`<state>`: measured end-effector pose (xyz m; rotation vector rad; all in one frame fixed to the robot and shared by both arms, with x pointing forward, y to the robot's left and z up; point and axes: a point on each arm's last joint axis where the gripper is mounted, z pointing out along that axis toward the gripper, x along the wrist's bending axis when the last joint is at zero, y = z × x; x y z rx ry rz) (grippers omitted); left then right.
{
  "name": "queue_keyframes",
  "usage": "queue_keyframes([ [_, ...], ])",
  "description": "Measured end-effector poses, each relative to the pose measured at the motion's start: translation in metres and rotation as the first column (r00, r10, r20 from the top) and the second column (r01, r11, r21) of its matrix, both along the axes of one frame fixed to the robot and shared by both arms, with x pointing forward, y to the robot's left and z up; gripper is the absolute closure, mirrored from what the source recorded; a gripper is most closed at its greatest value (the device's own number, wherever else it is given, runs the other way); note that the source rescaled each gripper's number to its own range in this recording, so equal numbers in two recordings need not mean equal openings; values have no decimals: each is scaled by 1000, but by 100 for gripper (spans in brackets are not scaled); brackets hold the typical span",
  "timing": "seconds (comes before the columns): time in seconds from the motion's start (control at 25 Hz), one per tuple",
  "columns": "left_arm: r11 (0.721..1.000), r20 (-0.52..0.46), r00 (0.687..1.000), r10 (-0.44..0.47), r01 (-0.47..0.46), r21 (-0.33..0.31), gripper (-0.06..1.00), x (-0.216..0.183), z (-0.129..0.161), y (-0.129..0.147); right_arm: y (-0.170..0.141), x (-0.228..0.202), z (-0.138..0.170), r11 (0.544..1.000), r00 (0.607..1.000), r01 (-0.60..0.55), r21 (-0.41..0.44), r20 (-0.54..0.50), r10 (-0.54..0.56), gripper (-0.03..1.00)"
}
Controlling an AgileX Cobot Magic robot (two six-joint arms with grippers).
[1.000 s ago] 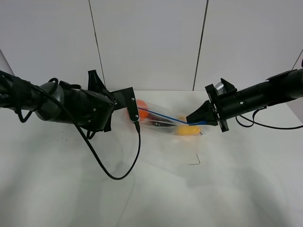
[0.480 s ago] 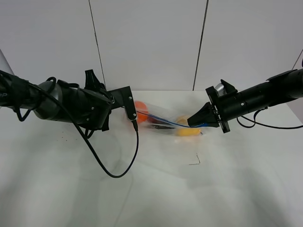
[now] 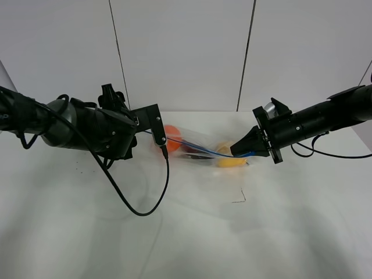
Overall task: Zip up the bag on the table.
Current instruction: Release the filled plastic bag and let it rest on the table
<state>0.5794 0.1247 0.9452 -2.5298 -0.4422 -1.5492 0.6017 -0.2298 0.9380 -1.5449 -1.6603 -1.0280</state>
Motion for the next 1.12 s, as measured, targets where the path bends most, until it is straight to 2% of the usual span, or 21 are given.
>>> queue_keyframes([
  [0.2,999,5,999,34,-34,-8,15,-1,0,2,0,0,0,1000,1000,0,0,0,0,97],
  [0.48,994,-6,997,81,-82,-68,-3,-4,4,4,0,0,0,1000,1000,-3,-1,4,3,97],
  [0.76,987,2,994,112,-111,-120,-5,-6,16,6,0,0,0,1000,1000,-4,-1,7,4,97],
  [0.92,960,-28,979,202,-203,-191,-6,-8,25,9,0,0,0,1000,1000,-5,-1,9,6,97],
  [1.04,935,-97,963,253,-269,-231,-6,-7,34,14,0,0,0,1000,1000,-7,-1,10,7,97],
  [1.12,903,-149,942,301,-332,-272,-6,-1,42,24,0,0,0,1000,1000,-7,-1,10,7,97],
])
